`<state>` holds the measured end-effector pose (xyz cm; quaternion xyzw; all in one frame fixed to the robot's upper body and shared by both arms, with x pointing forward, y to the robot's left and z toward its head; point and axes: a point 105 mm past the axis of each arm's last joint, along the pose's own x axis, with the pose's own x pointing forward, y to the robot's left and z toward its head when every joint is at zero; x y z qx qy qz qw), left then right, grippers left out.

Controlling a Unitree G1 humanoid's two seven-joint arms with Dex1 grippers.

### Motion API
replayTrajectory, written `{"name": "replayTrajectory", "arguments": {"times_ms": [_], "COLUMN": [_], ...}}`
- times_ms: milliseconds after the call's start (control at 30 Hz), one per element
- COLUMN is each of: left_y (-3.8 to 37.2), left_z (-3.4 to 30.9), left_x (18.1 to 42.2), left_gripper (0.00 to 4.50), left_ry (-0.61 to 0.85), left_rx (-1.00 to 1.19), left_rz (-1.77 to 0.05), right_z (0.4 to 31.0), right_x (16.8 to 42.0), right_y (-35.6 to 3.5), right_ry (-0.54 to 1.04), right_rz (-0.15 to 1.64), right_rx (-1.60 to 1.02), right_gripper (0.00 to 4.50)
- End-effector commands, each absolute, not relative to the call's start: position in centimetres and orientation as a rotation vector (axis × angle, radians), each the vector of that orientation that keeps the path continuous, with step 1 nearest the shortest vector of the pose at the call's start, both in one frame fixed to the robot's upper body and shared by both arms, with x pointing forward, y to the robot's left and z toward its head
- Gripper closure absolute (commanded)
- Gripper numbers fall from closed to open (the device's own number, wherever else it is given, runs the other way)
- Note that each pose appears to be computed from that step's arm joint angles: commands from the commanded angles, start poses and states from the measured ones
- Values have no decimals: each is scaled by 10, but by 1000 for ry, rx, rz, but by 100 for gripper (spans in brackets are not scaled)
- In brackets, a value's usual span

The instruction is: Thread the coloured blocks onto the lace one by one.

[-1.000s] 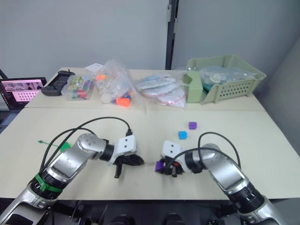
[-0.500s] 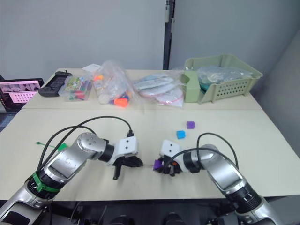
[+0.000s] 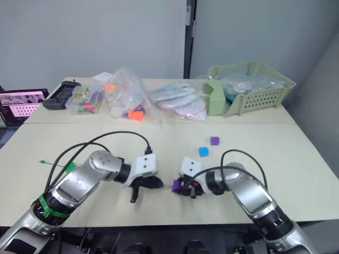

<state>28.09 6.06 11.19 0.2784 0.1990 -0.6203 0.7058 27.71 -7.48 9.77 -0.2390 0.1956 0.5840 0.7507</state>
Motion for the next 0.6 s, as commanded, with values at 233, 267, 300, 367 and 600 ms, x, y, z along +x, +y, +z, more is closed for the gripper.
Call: {"name": "replayTrajectory", "arguments": {"times_ms": [233,267,300,367,600], "left_y": [30,28,24,18,26], "left_z": [123,124,125,125,126], "left_x": [275,274,274,272,275], "left_gripper": [448,448,448,448,392], "left_ry": [295,279,268,248,239], "left_rx": [570,557,528,481,426], "left_rz": [-1497,-1506,-1508,-1531,-1512], "right_z": [106,106,106,107,105], "right_x": [279,280,280,280,279], "right_y": [-57,-57,-56,-53,-53], "right_ry": [377,376,374,369,377], "right_rz": [1273,1272,1272,1281,1281], "right_rx": [-521,-521,-520,-519,-519], "right_gripper": [334,334,334,334,334]}}
